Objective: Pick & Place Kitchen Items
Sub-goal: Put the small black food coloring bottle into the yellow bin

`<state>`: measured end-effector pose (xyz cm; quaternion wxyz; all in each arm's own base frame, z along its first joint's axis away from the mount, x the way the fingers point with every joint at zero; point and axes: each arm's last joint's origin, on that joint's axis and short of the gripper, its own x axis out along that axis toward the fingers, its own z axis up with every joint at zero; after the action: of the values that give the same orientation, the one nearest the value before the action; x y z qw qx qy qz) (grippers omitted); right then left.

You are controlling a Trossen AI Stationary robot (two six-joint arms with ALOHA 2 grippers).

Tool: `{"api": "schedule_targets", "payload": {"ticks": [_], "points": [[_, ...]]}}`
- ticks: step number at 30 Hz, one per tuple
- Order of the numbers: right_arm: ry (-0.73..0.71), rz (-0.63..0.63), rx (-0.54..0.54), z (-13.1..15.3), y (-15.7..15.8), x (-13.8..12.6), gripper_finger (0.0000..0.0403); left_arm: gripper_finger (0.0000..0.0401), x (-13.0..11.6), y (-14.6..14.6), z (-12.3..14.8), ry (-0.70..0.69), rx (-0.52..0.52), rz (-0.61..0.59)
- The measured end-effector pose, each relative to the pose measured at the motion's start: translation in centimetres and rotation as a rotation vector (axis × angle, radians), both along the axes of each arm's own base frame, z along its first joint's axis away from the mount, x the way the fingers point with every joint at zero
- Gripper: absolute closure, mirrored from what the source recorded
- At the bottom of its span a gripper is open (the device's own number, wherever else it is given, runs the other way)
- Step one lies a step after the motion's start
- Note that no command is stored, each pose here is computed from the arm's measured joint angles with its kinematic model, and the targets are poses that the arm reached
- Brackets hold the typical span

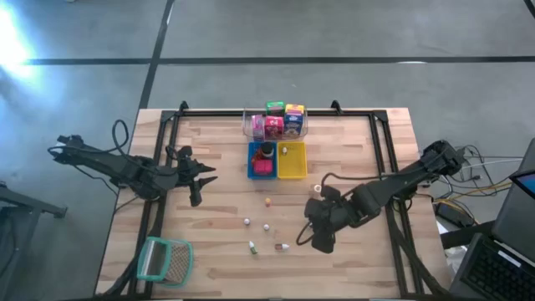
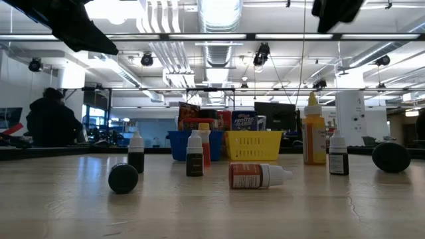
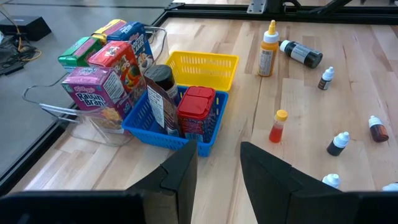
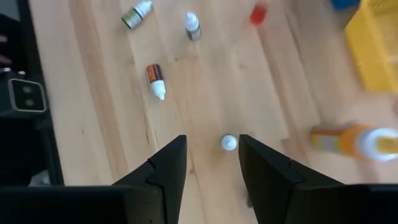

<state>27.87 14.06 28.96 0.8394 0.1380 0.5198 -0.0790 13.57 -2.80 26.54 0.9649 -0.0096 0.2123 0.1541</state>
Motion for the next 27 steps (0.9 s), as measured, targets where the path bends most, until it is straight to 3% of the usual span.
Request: {"api": "schedule_targets", "payload": {"ticks": [6, 15, 27], "points": [[-0.01, -0.047, 0.043, -4.2, 0.9, -0.5, 0.0282, 0.0272, 0.0, 0.0, 0.0, 0.0, 0.0, 0.0], [-0.008, -0.077, 0.039, -9.0, -0.2, -1.2, 0.0283, 0.0272, 0.0, 0.0, 0.0, 0.0, 0.0, 0.0], [-0.029, -0.079, 0.037, -10.9, -1.0, -1.5, 0.0253, 0.0272, 0.0, 0.0, 0.0, 0.0, 0.0, 0.0]]}}
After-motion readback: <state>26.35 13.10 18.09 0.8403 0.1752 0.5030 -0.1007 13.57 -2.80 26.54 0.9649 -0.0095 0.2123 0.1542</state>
